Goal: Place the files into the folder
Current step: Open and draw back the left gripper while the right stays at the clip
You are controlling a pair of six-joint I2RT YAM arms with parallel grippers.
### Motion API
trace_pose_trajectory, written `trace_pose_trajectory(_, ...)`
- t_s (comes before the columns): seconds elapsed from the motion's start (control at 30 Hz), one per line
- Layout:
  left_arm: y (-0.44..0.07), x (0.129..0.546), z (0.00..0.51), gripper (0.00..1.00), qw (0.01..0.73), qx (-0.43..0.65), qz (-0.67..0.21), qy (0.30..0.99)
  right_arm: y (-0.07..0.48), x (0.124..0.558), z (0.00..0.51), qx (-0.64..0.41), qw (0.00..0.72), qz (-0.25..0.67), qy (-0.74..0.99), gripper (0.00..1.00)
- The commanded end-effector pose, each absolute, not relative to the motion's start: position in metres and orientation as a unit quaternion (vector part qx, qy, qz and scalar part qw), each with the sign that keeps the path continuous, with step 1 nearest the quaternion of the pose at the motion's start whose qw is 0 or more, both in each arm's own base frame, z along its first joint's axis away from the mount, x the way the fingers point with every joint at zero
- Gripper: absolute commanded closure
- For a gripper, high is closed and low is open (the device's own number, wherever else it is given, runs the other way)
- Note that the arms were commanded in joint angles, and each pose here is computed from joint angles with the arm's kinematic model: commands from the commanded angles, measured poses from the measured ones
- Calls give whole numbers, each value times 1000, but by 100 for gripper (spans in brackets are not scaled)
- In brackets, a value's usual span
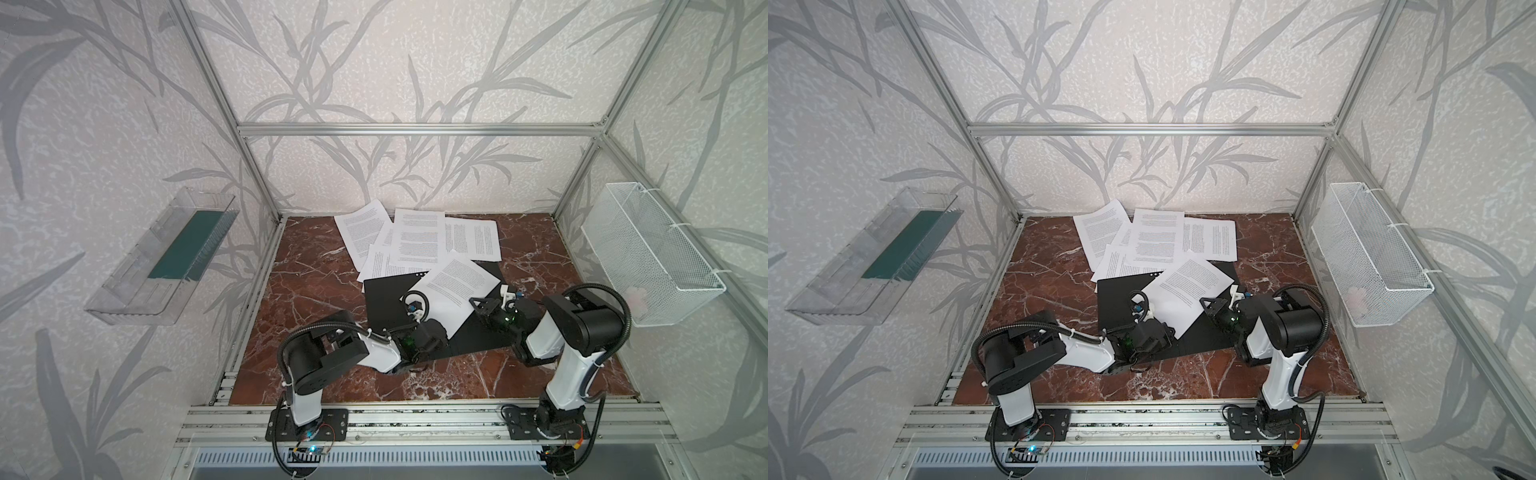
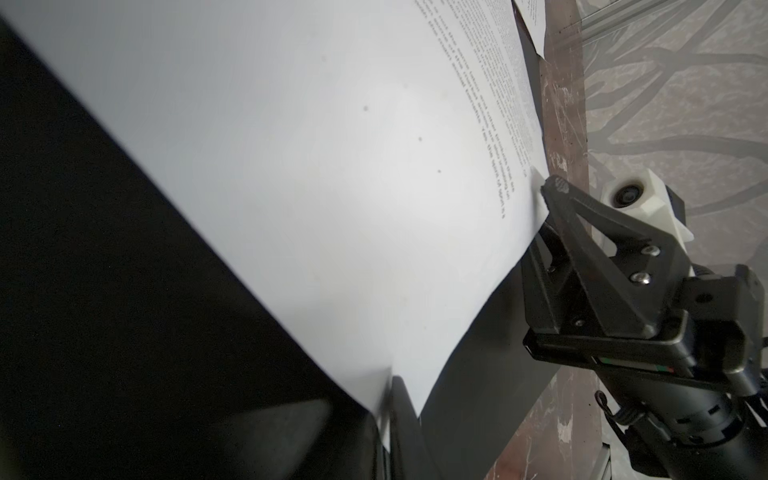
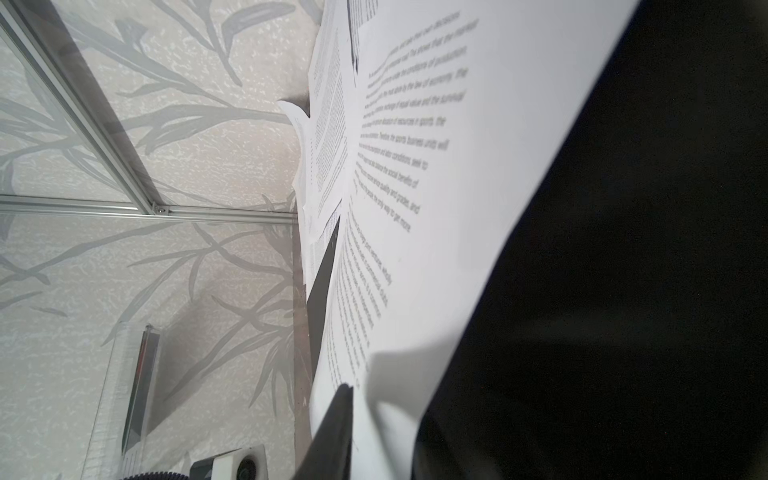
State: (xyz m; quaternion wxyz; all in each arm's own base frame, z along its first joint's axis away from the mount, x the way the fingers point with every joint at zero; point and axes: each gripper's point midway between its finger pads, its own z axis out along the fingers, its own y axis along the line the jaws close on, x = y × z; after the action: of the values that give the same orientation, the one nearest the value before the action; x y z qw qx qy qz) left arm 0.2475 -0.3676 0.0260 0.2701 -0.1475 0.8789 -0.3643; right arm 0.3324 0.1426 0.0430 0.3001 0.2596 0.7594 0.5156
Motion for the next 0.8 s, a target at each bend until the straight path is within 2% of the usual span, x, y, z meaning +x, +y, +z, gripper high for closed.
trace_pose_trajectory(0.0, -377, 250, 38, 79, 276, -144, -378, 872, 143, 332, 54, 246, 318, 519, 754, 84)
trace_pose_trajectory(0.1, -379, 254, 56, 70, 285, -130, -387, 867, 142, 331, 54, 246, 319, 519, 754, 92)
trace_pose_trajectory(0.23, -380, 252, 96, 50, 303, -86, -395, 863, 143, 331, 51, 247, 313, 519, 756, 100)
trace_pose_trajectory(0.37, -365, 244, 138, 36, 333, -36, -384, 860, 143, 331, 50, 245, 306, 521, 759, 100)
trace_pose_trajectory(0.63, -292, 216, 214, 18, 413, 33, -360, 836, 137, 327, 65, 224, 307, 474, 795, 100)
trace_pose_trajectory(0.77, -256, 195, 247, 1, 429, 75, -344, 832, 139, 322, 82, 191, 288, 428, 835, 100)
